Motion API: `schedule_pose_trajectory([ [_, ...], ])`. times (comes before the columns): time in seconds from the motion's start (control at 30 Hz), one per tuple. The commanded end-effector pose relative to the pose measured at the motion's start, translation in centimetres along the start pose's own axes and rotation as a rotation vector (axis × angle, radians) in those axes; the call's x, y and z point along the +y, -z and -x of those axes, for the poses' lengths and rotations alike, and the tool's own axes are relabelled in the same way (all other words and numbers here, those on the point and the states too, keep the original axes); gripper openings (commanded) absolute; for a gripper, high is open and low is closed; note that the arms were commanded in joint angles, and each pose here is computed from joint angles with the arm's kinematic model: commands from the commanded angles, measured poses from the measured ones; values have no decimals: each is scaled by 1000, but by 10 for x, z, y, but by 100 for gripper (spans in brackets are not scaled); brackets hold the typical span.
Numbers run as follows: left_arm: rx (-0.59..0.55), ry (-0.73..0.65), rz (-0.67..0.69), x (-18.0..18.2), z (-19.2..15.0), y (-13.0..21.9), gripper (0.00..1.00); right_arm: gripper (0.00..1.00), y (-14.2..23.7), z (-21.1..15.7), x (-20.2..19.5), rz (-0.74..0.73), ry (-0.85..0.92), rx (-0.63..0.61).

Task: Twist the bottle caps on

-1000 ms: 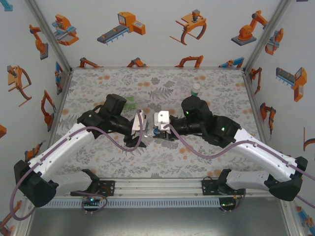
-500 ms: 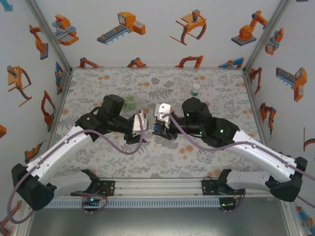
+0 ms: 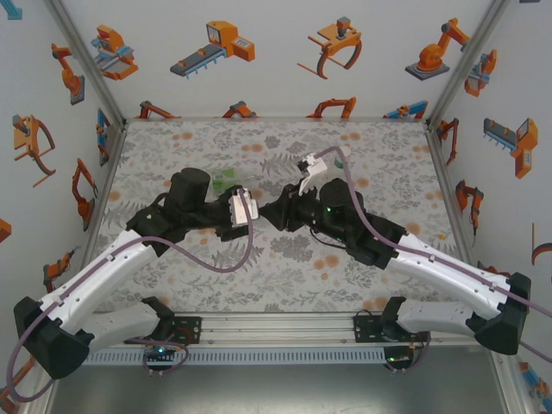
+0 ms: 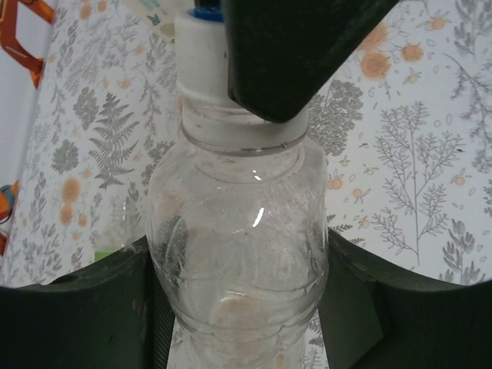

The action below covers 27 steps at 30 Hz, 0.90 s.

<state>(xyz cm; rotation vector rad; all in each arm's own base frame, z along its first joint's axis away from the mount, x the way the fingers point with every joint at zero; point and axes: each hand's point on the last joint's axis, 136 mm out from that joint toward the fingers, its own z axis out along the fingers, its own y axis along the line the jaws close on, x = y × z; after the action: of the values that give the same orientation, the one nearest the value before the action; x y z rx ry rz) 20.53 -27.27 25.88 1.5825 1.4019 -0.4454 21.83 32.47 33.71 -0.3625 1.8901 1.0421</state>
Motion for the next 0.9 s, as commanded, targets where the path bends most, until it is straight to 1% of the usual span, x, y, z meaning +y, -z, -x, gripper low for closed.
schedule_pose_trajectory([
  [0.0, -3, 6, 64, 10, 3, 6, 0, 0, 1, 12, -28, -167, -329, -73],
  [0.07, 25, 17, 92, 16, -2, 5, 0, 0, -1, 8, -30, -173, -397, -68],
  [0.17, 42, 20, 120, 21, -4, 6, 0, 0, 0, 6, -33, -181, -429, -69],
  [0.37, 43, 21, 128, 22, -4, 6, 0, 0, 0, 7, -28, -162, -434, -56],
  [0.47, 34, 20, 113, 19, -3, 6, 0, 0, 1, 8, -27, -156, -411, -56],
  [0.5, 30, 19, 108, 18, -3, 6, 0, 1, 2, 9, -26, -150, -393, -56],
  [0.63, 8, 15, 67, 11, 1, 4, 0, 36, 10, 18, -15, -109, -260, -58],
  [0.67, 5, 16, 52, 9, 1, 4, 0, 43, 12, 21, -12, -96, -211, -56],
  [0.7, 3, 18, 41, 7, 2, 4, 0, 48, 14, 23, -9, -84, -165, -58],
  [0.77, -3, 16, 11, 2, 3, 3, 0, 53, 21, 28, -2, -54, -41, -61],
  [0.87, -22, 19, -40, -5, 7, 3, 0, 54, 34, 34, 9, -1, 171, -79],
])
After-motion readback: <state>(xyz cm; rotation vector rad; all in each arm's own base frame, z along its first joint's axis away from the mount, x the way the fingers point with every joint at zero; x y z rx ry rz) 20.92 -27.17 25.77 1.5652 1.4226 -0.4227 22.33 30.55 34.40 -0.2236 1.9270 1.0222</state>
